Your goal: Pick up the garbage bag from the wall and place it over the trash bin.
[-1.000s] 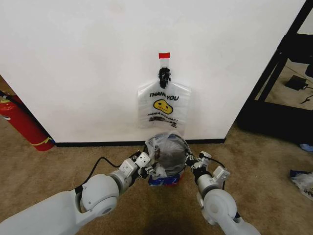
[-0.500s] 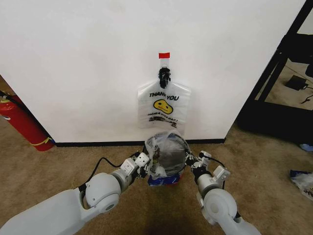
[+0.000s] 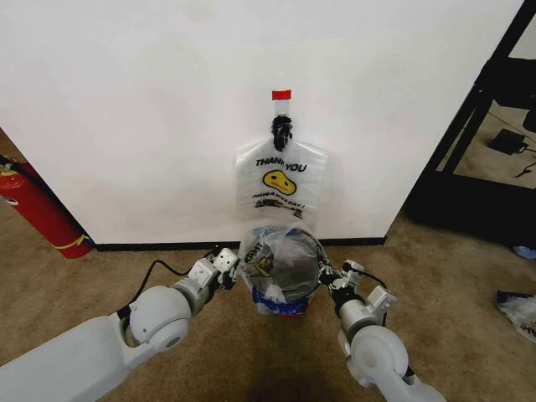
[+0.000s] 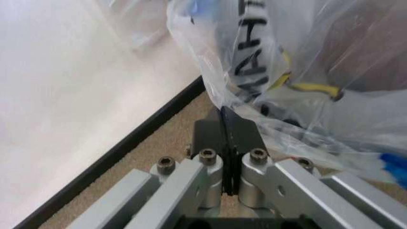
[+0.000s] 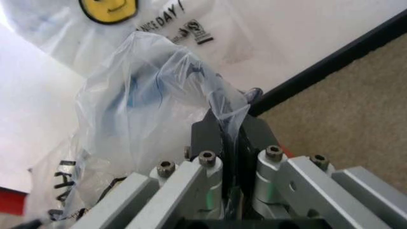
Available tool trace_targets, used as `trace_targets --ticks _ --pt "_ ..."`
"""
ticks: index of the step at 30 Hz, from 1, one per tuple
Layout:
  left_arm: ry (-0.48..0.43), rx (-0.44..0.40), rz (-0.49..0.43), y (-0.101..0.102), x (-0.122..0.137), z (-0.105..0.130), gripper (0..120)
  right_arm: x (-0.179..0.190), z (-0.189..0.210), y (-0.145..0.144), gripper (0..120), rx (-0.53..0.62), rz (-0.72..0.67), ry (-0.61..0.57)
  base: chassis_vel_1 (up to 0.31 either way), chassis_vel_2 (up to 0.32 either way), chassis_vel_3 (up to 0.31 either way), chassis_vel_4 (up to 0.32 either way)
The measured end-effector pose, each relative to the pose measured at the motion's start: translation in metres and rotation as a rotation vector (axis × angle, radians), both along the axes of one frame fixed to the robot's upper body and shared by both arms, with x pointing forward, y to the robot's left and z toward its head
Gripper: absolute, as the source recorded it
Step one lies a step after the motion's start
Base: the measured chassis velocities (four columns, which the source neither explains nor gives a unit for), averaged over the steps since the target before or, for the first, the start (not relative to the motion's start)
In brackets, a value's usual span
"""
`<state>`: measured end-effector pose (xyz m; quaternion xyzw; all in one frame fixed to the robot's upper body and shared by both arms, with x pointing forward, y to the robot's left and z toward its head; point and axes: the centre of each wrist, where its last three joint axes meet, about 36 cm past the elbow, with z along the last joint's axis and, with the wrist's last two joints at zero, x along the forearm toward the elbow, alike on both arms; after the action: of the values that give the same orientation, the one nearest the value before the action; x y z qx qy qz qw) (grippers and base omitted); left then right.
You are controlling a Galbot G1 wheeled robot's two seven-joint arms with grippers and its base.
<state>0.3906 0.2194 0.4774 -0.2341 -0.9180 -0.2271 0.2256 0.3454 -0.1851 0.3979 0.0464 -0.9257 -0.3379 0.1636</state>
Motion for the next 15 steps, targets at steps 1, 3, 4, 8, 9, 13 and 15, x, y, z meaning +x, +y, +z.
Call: trace_targets --ticks 1,3,4,8,9,13,15 --pt "0.002 0.001 0.004 0.001 0.001 -0.001 0 -0.001 0.001 -0.001 1 0.012 0.003 -0.004 0.0 0.0 0.0 0.0" --pt "0.005 0.002 0.014 0.003 0.003 -0.004 0 -0.002 0.002 -0.003 1 0.036 0.014 -0.014 0.0 0.0 0.0 0.0" --pt "0.009 0.002 0.018 0.004 0.004 -0.006 0 -0.003 0.003 -0.004 1 0.05 0.023 -0.021 0.0 0.0 0.0 0.0" --pt "0.022 0.006 0.03 0.007 0.006 -0.015 0 -0.003 0.008 -0.008 1 0.088 0.026 -0.04 0.0 0.0 0.0 0.0" --pt "0.022 0.006 0.03 0.007 0.006 -0.015 0 -0.003 0.008 -0.008 1 0.088 0.026 -0.04 0.0 0.0 0.0 0.0" --pt "0.023 0.003 0.023 0.006 -0.001 -0.023 0 -0.002 0.01 -0.01 1 0.107 0.015 -0.043 0.0 0.0 0.0 0.0" --pt "0.017 -0.003 0.018 0.003 -0.003 -0.024 0 -0.002 0.01 -0.009 1 0.108 0.014 -0.042 0.0 0.0 0.0 0.0"
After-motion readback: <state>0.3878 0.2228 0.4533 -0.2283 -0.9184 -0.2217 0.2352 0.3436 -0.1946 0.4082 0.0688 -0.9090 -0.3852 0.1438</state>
